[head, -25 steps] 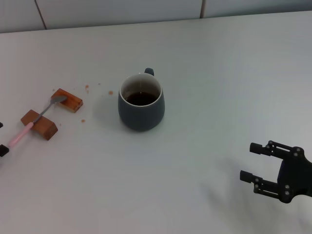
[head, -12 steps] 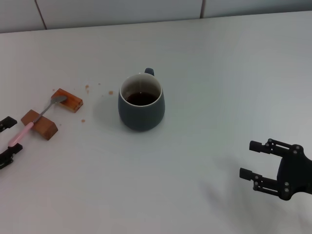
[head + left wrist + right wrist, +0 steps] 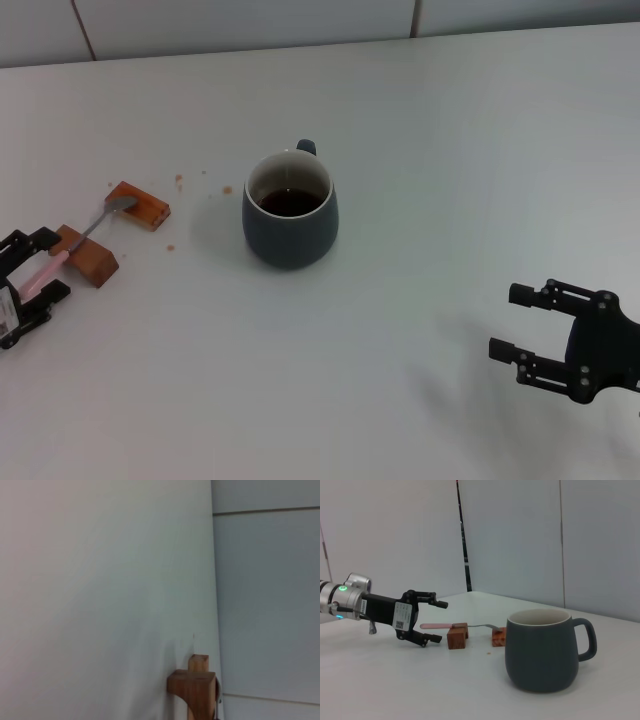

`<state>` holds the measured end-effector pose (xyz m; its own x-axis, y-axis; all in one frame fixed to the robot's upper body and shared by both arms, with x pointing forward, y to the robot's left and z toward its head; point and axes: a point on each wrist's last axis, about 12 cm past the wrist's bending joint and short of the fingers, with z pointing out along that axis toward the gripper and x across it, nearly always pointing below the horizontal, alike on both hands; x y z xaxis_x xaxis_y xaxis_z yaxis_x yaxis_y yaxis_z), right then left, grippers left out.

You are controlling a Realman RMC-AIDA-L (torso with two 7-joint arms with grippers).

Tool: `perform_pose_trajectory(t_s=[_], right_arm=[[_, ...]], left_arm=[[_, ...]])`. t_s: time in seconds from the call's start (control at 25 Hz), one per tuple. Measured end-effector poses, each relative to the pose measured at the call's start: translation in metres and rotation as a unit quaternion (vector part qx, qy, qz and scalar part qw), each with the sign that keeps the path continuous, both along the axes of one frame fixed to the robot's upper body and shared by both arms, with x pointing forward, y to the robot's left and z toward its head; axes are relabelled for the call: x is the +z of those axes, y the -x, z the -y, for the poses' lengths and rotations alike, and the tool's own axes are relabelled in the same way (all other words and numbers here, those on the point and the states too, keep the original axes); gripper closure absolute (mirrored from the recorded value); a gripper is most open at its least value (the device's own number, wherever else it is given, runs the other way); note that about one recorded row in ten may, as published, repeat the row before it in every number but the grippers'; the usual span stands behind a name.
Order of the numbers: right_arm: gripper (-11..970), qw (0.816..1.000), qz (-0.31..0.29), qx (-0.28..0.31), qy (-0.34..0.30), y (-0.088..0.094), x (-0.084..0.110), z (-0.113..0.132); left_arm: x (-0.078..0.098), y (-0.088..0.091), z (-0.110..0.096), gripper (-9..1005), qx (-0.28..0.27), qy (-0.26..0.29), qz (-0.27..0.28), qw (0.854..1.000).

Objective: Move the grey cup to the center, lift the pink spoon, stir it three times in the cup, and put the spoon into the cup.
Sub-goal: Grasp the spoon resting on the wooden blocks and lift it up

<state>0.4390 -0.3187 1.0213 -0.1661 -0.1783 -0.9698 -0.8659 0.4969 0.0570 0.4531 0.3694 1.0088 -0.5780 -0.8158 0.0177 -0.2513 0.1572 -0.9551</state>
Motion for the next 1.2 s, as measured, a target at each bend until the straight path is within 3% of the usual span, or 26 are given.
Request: perform_pose_trajectory(t_s=[1.16, 1.2], right_arm=[[240, 1.0, -0.001, 0.001, 0.0, -0.0078, 0.0016, -0.0038], [240, 1.0, -0.001, 0.002, 0.0, -0.0079, 0.0016, -0.0039]], left_arm=[[-0.0037, 0.001, 0.0025, 319, 0.012, 0.009, -0.007, 1.0], [-0.0038, 0.0013, 0.0023, 377, 0.012, 0.008, -0.006, 1.0]])
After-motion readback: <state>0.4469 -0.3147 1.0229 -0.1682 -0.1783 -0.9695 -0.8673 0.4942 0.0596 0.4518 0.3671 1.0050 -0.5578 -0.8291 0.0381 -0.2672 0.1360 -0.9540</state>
